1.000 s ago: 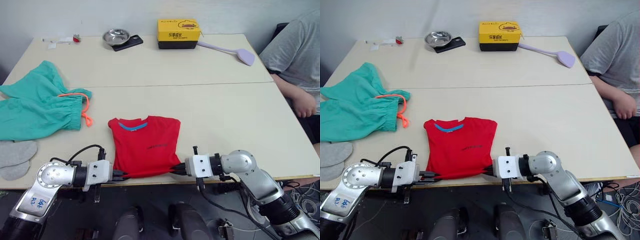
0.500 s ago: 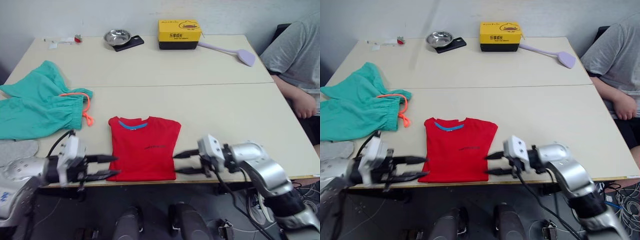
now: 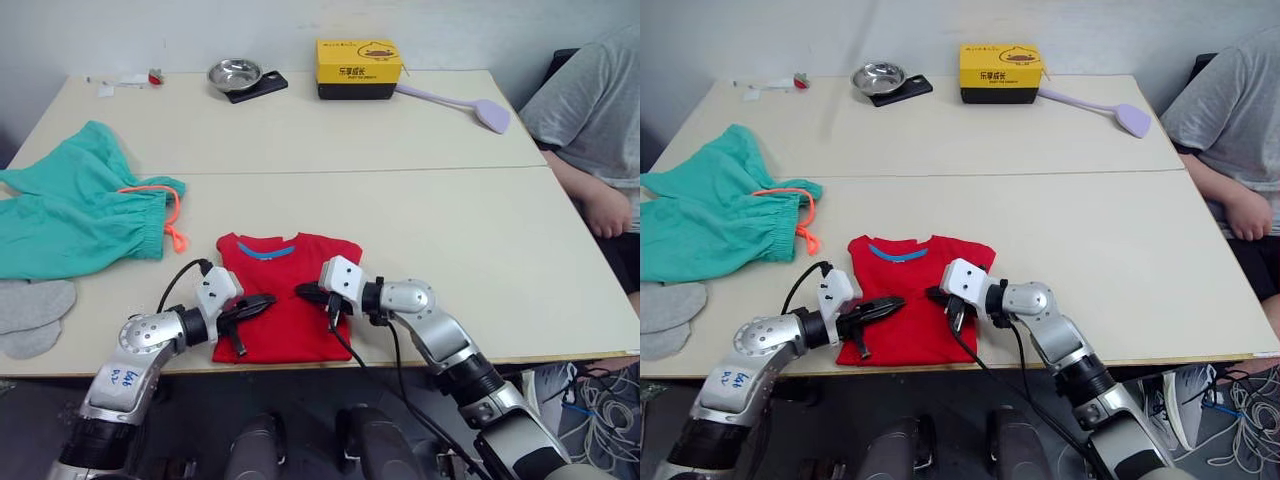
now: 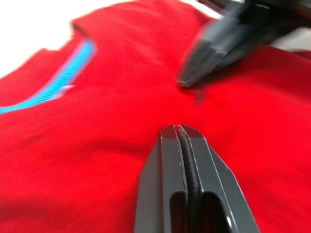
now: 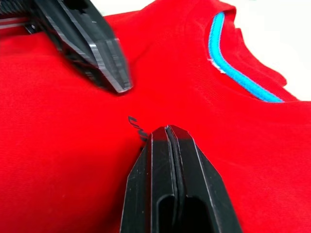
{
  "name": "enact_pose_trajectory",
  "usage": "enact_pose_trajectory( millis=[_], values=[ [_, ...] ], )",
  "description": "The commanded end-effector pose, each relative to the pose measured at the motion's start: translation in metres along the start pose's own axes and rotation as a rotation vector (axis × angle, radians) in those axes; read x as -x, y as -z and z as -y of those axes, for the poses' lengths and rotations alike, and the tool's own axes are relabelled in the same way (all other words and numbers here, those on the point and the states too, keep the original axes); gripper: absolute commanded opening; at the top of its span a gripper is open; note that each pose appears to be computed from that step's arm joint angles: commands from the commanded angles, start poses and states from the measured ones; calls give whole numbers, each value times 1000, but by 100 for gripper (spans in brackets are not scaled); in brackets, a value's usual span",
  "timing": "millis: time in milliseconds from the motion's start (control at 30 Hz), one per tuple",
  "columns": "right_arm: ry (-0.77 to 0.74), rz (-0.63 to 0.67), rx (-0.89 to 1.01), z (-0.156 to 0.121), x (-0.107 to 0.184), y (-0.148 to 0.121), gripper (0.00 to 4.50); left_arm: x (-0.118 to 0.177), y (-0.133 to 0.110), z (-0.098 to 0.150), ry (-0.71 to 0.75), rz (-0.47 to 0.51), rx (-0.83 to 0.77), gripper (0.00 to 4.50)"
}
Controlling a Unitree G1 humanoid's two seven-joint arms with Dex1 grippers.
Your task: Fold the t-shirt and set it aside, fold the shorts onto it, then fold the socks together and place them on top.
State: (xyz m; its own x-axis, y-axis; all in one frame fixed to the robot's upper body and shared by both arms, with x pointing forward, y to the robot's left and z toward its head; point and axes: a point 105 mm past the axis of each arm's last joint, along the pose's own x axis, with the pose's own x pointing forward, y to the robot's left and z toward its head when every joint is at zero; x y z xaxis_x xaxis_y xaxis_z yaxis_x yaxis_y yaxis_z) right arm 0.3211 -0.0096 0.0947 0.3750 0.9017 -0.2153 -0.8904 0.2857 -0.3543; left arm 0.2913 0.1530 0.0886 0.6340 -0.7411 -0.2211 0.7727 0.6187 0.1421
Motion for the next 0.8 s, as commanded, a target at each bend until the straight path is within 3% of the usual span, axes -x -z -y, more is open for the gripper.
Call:
enact_pose_trajectory(
  millis=[33, 200, 300, 467, 600, 800],
  values=[
    [130, -34, -75, 19, 19, 20, 0, 12, 10, -17, -127, -10, 30, 7],
    [251, -71, -167, 43, 44, 35, 0, 23, 7, -38, -249, 40, 69, 7],
    [278, -74, -180, 53, 52, 34, 0, 23, -1, -42, -251, 94, 66, 7],
    [188, 95, -141, 55, 41, -14, 0, 19, -39, -44, -178, 259, 35, 7],
    [106, 96, -102, 45, 19, -28, 0, 11, -43, -52, -175, 219, 2, 7],
    [138, 4, -60, 44, -4, -6, 0, 3, -21, -67, -248, 102, -2, 7]
  ],
)
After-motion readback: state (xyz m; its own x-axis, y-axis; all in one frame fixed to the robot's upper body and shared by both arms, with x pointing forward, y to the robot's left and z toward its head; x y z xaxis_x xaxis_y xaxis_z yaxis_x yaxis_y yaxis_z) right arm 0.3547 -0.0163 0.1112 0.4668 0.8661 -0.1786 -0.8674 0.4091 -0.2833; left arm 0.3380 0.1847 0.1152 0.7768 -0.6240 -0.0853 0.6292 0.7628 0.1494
